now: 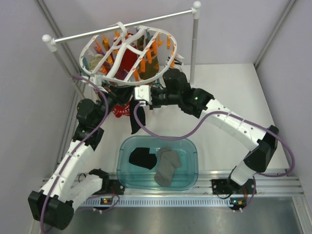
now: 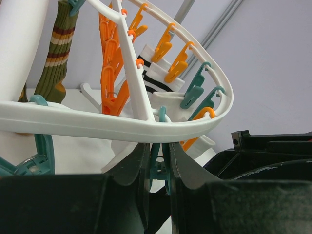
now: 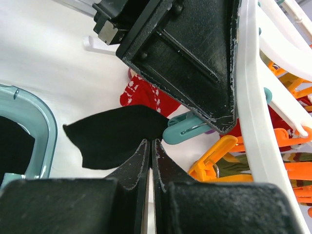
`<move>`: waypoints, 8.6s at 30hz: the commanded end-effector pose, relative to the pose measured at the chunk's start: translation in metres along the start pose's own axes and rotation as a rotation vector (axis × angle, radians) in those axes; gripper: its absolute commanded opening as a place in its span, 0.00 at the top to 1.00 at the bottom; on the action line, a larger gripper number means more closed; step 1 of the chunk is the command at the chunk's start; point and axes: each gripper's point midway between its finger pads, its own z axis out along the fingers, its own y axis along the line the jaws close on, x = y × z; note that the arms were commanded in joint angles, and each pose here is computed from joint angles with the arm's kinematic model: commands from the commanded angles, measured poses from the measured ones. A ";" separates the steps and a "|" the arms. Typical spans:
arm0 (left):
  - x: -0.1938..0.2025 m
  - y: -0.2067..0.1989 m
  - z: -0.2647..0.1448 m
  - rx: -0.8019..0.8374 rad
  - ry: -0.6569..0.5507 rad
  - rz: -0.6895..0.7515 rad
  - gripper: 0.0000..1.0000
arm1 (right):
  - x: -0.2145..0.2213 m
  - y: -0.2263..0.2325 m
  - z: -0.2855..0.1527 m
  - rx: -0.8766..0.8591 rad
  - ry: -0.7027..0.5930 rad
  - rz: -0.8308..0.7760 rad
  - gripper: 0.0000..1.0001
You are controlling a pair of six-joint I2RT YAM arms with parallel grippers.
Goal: Clip the socks to the hanger
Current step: Clamp the sock onto the hanger, then open the clamp at the hanger.
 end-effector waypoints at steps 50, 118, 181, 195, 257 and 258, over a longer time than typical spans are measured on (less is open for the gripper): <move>0.022 -0.011 -0.004 0.074 0.080 -0.079 1.00 | -0.017 -0.036 -0.016 0.060 -0.107 0.010 1.00; -0.001 -0.049 -0.031 0.211 0.030 0.048 0.37 | 0.009 -0.067 -0.095 0.371 -0.238 0.401 0.57; -0.033 -0.025 0.019 0.049 -0.066 -0.014 0.50 | -0.031 -0.061 -0.040 0.288 -0.346 0.381 0.75; -0.031 -0.018 0.033 0.023 -0.079 -0.021 0.58 | -0.032 -0.043 -0.051 0.249 -0.343 0.395 0.74; -0.029 -0.039 0.028 0.062 -0.035 -0.063 0.72 | -0.028 -0.067 -0.047 0.346 -0.338 0.415 1.00; -0.031 -0.037 0.029 0.050 -0.044 -0.065 0.71 | -0.027 -0.066 -0.047 0.348 -0.336 0.418 1.00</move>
